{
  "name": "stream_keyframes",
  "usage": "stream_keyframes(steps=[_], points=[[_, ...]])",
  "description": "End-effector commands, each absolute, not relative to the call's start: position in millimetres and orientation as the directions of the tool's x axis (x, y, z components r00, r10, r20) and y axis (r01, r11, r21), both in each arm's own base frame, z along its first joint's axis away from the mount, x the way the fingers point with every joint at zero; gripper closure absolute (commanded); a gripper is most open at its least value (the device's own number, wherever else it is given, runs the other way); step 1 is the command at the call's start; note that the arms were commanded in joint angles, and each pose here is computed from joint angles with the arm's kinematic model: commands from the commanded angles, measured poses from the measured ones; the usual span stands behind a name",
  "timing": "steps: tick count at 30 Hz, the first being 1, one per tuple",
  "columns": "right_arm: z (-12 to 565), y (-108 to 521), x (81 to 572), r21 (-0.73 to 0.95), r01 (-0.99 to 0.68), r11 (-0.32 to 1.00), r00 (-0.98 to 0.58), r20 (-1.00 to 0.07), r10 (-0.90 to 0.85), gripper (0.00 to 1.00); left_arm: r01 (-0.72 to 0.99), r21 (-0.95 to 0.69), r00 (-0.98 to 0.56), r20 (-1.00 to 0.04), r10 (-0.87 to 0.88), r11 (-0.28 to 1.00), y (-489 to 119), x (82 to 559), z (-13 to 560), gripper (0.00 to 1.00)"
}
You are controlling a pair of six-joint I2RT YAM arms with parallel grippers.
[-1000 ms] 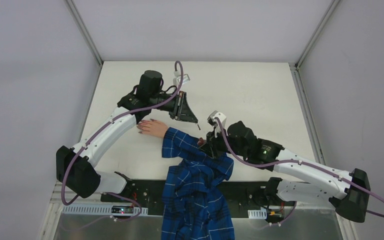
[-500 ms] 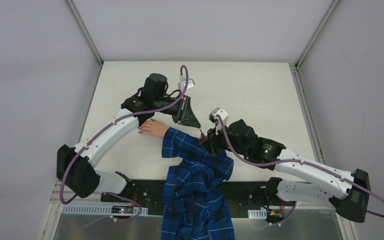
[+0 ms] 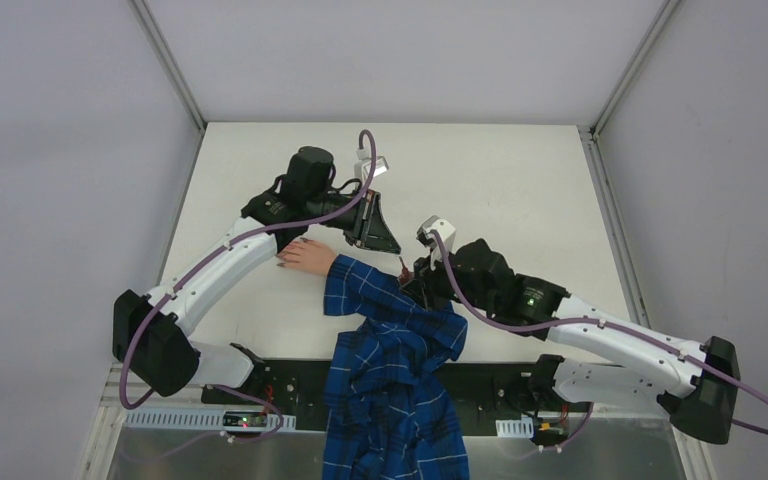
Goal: Paint the nails
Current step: Close the nail polish bottle.
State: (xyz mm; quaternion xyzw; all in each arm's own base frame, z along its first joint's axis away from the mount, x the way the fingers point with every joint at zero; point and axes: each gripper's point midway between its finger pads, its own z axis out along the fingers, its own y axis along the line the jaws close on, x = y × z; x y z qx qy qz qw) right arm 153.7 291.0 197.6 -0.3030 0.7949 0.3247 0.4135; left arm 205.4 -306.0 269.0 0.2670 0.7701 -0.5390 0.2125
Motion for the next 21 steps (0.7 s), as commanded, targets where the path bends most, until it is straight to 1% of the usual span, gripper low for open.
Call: stream_keyframes(steps=[1, 6, 21], points=[[216, 297, 161, 0.255, -0.754, 0.605, -0.444, -0.877, -0.184, 1.00, 0.702, -0.662, -0.708, -0.687, 0.161, 0.262, -304, 203, 282, 1.00], [214, 297, 160, 0.259, -0.755, 0.603, -0.450, -0.873, -0.188, 1.00, 0.714, -0.650, -0.696, -0.701, 0.157, 0.261, -303, 202, 285, 1.00], [225, 301, 165, 0.248, -0.763, 0.597, -0.423, -0.890, -0.171, 1.00, 0.686, -0.684, -0.726, -0.664, 0.179, 0.248, -307, 201, 277, 1.00]])
